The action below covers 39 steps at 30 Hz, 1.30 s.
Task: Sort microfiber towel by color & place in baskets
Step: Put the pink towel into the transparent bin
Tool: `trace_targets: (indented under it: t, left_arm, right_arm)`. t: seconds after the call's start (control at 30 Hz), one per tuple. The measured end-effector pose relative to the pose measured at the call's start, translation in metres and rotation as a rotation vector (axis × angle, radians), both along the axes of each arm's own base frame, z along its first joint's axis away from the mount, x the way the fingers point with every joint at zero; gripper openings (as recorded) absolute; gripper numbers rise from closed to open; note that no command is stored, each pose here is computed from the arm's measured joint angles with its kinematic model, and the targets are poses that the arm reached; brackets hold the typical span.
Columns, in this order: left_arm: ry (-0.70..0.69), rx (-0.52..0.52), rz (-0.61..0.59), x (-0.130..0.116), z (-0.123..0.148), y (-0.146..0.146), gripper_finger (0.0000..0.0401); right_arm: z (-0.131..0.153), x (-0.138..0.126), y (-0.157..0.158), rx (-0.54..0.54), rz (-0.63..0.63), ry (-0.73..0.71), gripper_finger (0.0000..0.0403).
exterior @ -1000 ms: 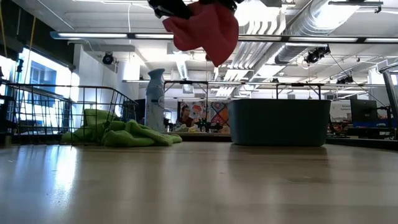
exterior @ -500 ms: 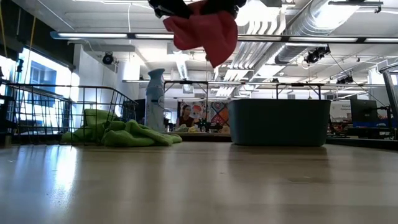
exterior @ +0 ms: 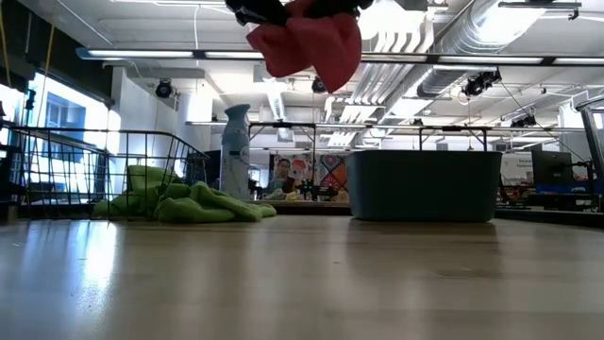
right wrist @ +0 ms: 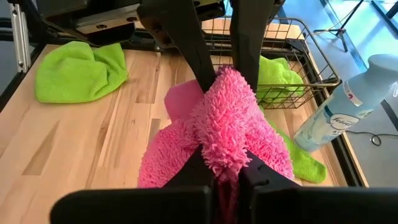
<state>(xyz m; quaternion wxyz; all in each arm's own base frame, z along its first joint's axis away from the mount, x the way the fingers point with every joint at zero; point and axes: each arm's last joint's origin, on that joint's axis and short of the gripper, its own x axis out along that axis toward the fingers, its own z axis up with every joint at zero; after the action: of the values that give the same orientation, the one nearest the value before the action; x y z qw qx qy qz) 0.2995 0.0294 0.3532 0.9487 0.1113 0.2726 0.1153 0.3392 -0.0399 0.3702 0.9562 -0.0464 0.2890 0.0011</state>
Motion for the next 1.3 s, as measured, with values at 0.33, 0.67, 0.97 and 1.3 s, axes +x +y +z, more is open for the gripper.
trace_targets:
  t: [0.33, 0.67, 0.97, 1.3]
  left_arm:
    - [0.004, 0.014, 0.006, 0.000, 0.000, 0.001, 0.0089]
    - [0.090, -0.089, 0.080, -0.009, 0.003, 0.006, 0.0185]
    - [0.137, -0.160, 0.086, -0.018, 0.019, 0.004, 0.0266]
    - [0.133, -0.302, 0.006, -0.028, 0.028, -0.002, 0.0284]
  right_arm:
    - [0.000, 0.000, 0.000, 0.000, 0.001, 0.000, 0.0002]
    - [0.000, 0.000, 0.000, 0.000, 0.001, -0.001, 0.0001]
    - [0.001, -0.001, 0.000, -0.006, 0.003, -0.004, 0.0000]
    - [0.009, -0.009, -0.004, -0.038, 0.007, -0.025, 0.0000]
